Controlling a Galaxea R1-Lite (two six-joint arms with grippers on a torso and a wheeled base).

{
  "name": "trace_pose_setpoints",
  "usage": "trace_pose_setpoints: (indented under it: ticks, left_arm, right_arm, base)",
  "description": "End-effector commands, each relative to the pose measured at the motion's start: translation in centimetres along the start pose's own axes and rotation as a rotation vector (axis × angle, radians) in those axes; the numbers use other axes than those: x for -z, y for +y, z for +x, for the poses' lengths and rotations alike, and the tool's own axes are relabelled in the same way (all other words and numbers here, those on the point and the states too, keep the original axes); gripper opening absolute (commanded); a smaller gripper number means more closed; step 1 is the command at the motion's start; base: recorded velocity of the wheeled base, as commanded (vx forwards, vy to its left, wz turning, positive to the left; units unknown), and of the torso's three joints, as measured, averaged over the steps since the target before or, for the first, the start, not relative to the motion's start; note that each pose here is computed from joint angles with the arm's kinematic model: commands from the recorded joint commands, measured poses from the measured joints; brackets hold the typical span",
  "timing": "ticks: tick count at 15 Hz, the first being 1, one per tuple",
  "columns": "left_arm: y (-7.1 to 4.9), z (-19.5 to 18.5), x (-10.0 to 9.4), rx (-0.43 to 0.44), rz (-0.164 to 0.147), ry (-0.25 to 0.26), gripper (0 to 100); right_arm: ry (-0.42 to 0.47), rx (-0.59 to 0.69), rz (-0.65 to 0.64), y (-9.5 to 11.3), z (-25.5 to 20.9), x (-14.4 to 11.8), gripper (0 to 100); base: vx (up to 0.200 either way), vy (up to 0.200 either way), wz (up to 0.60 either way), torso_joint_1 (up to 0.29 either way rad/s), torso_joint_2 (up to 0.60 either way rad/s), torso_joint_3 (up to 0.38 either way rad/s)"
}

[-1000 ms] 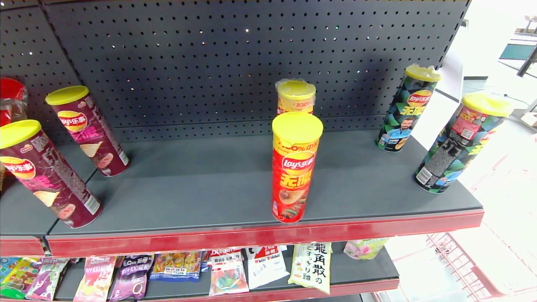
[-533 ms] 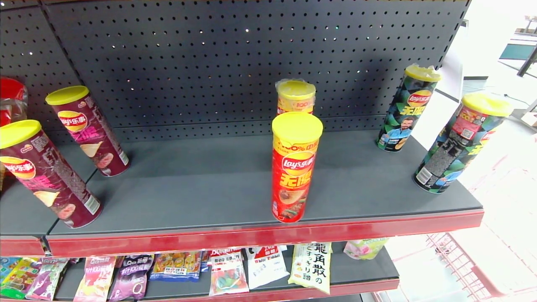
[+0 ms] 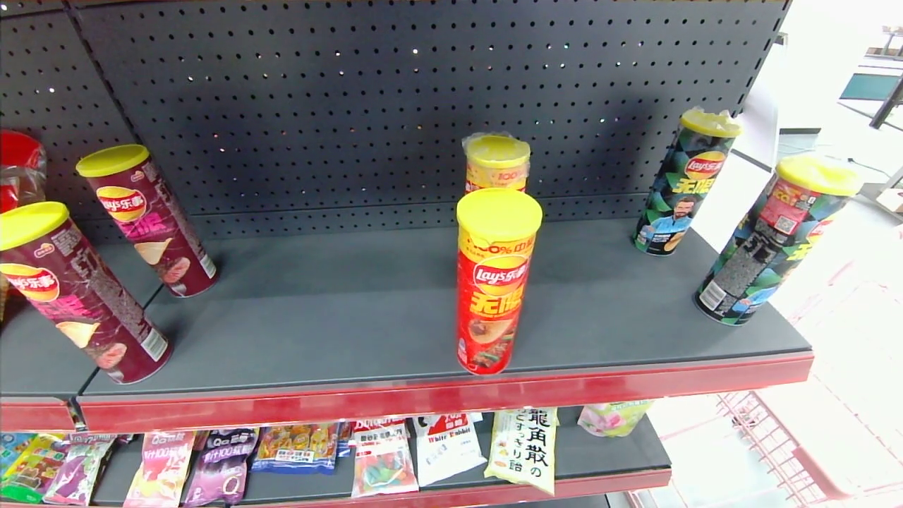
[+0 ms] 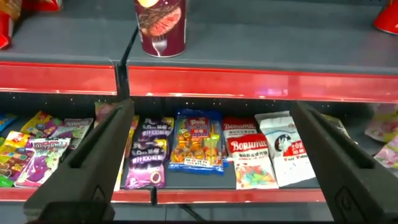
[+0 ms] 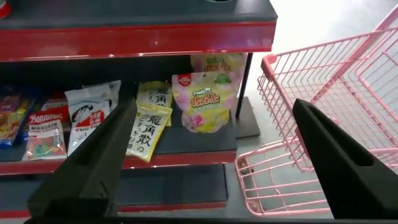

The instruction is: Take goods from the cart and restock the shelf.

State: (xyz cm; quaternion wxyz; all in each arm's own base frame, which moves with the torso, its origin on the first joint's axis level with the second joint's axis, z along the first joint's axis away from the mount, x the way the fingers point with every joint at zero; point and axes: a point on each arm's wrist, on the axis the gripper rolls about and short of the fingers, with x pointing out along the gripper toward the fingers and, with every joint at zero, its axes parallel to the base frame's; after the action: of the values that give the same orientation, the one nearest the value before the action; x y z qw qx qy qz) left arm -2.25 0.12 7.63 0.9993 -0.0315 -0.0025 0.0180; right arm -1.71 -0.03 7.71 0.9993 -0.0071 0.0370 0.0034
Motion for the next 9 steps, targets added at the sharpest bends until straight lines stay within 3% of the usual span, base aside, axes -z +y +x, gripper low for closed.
trace_pose_setpoints:
  ticks: [1, 9]
  left_arm:
    - [0.00, -0.03, 0.01, 0.000, 0.000, -0.004, 100]
    - [0.01, -0.03, 0.00, -0.005, -0.002, -0.004, 100]
  right_arm:
    - [-0.072, 0.026, 0.007, 0.00, -0.54, 0.20, 100]
    - [-0.074, 0.030, 0.011, -0.01, -0.55, 0.20, 100]
  base:
    - [0.000, 0.000, 0.00, 0.000, 0.00, 0.000]
    - [0.000, 0.000, 0.00, 0.000, 0.00, 0.000]
